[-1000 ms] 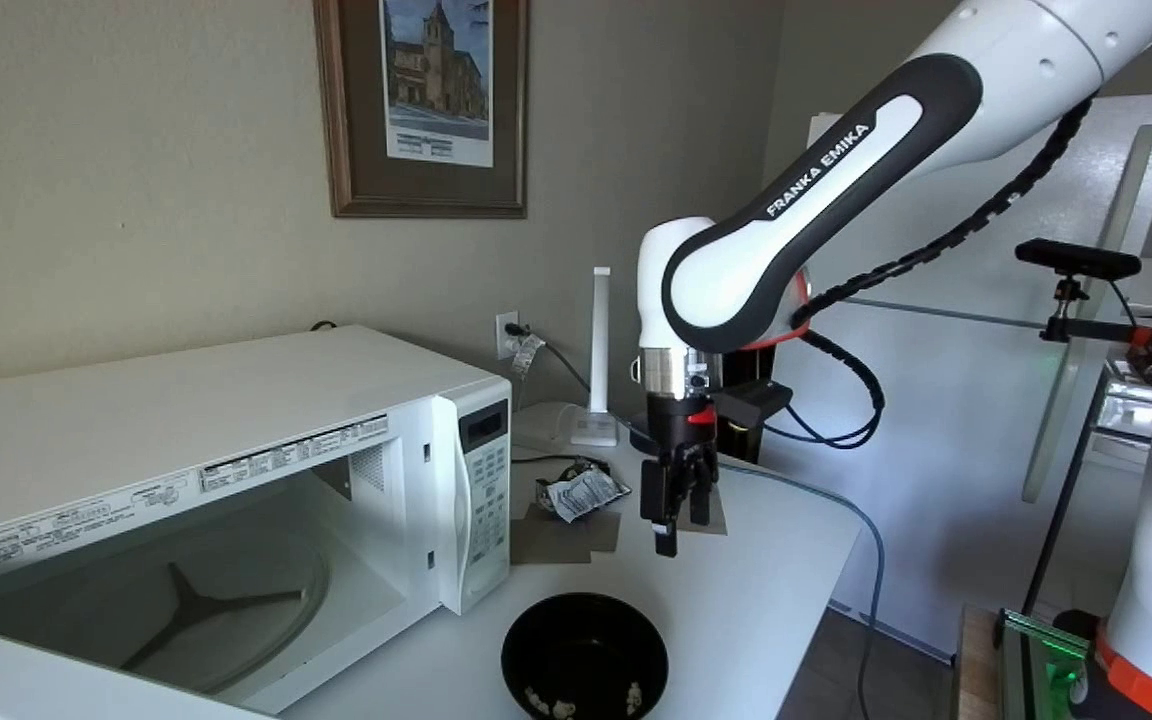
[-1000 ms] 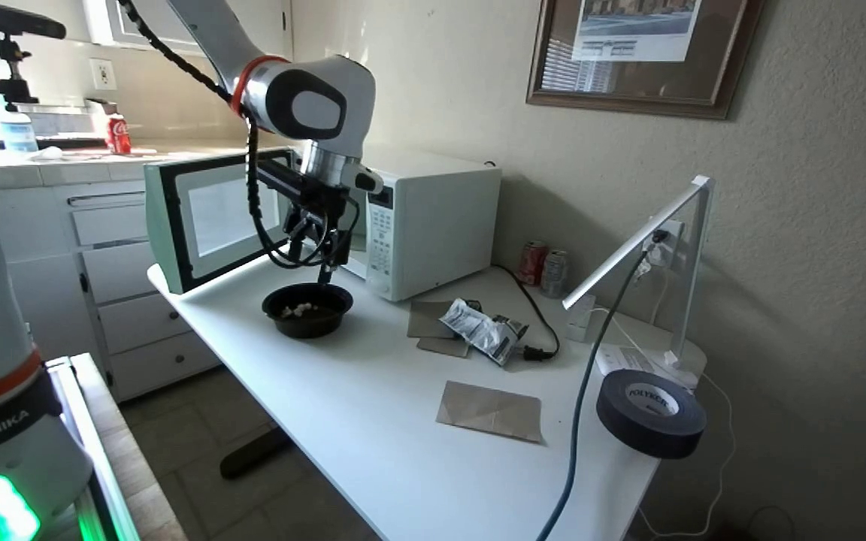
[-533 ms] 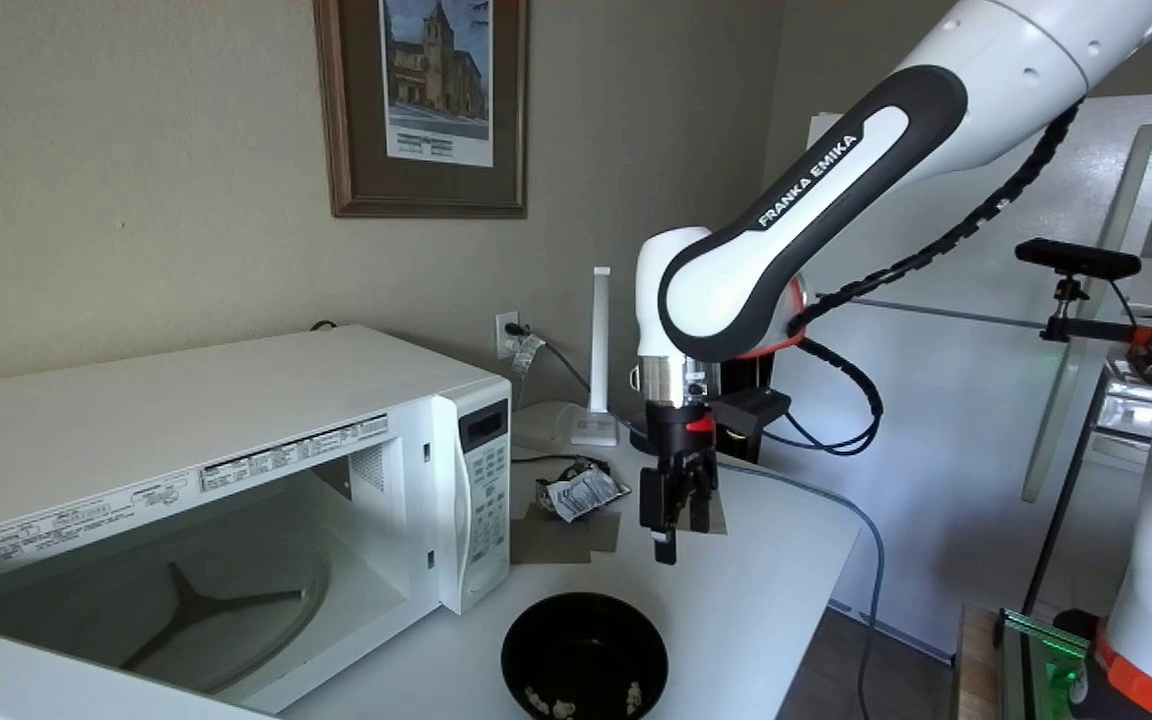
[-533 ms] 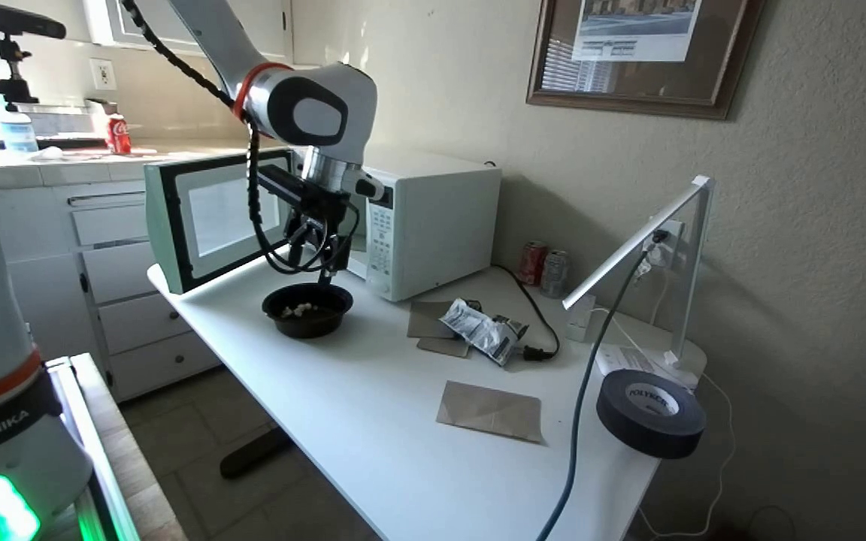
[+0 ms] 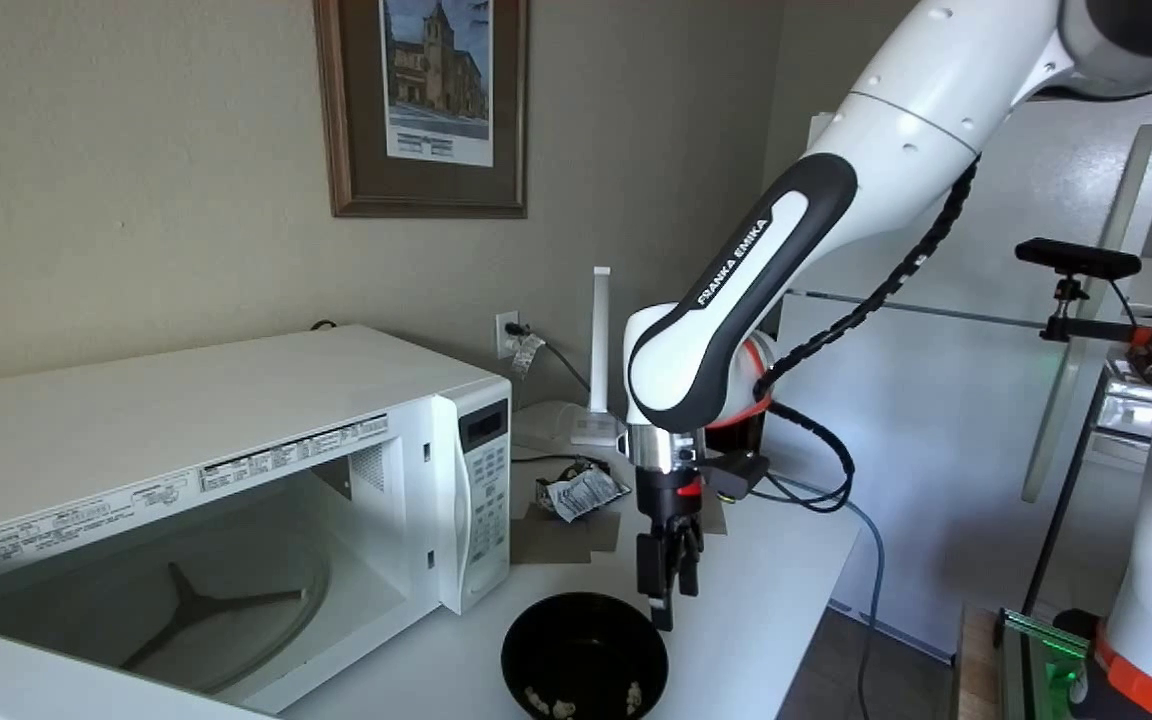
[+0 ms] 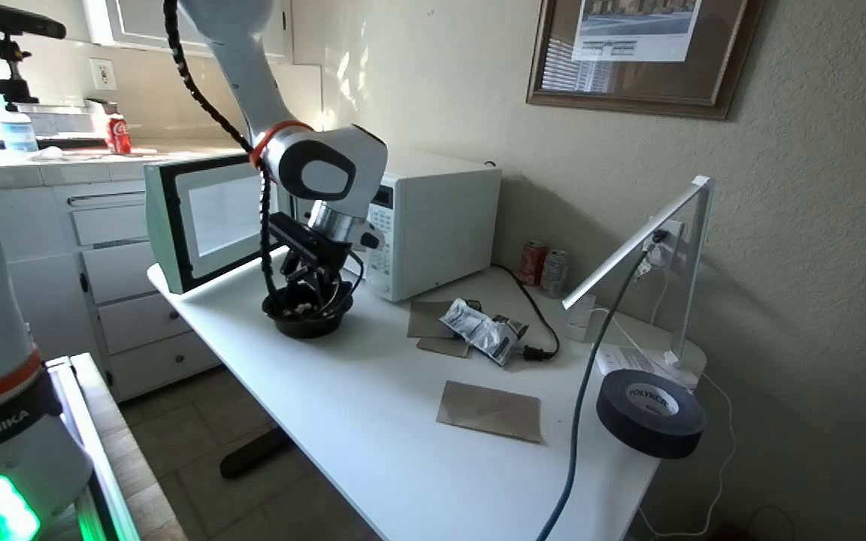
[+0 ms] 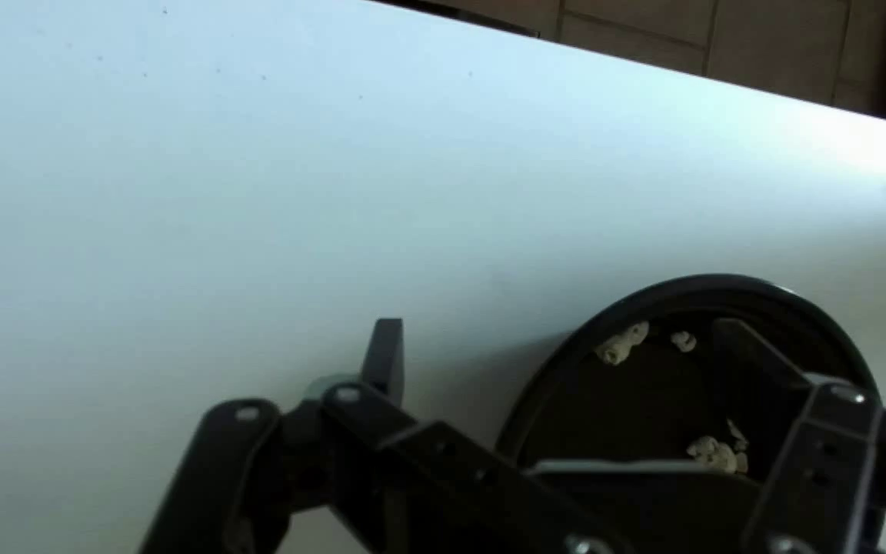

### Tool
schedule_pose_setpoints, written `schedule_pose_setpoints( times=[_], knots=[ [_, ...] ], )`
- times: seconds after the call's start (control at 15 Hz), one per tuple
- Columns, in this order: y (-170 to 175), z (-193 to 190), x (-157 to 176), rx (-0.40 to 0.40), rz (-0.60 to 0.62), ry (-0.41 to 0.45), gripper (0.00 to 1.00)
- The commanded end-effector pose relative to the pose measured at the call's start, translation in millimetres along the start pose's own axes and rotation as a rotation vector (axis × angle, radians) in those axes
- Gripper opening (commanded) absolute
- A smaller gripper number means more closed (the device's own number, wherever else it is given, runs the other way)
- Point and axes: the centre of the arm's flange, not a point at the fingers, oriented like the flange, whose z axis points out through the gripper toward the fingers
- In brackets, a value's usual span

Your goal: Put the bowl in the microwave

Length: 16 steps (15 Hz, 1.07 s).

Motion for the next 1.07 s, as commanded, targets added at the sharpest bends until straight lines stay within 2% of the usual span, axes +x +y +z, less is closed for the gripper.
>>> schedule_pose_setpoints(
  times=[0.0, 0.27, 0.33, 0.4, 0.47, 1.0],
  knots=[
    [7.3, 26.0, 22.3, 0.043, -0.047, 0.005, 1.00],
    [7.8, 35.1, 34.0, 0.073, -0.048, 0.024, 1.00],
    [7.6, 36.2, 36.6, 0.080, -0.049, 0.028, 0.75],
    [7.5, 36.6, 39.1, 0.086, -0.046, 0.036, 0.74],
    [7.5, 36.5, 41.2, 0.093, -0.045, 0.037, 0.68],
    [12.9, 37.8, 51.2, 0.117, -0.021, 0.042, 0.05]
  ],
)
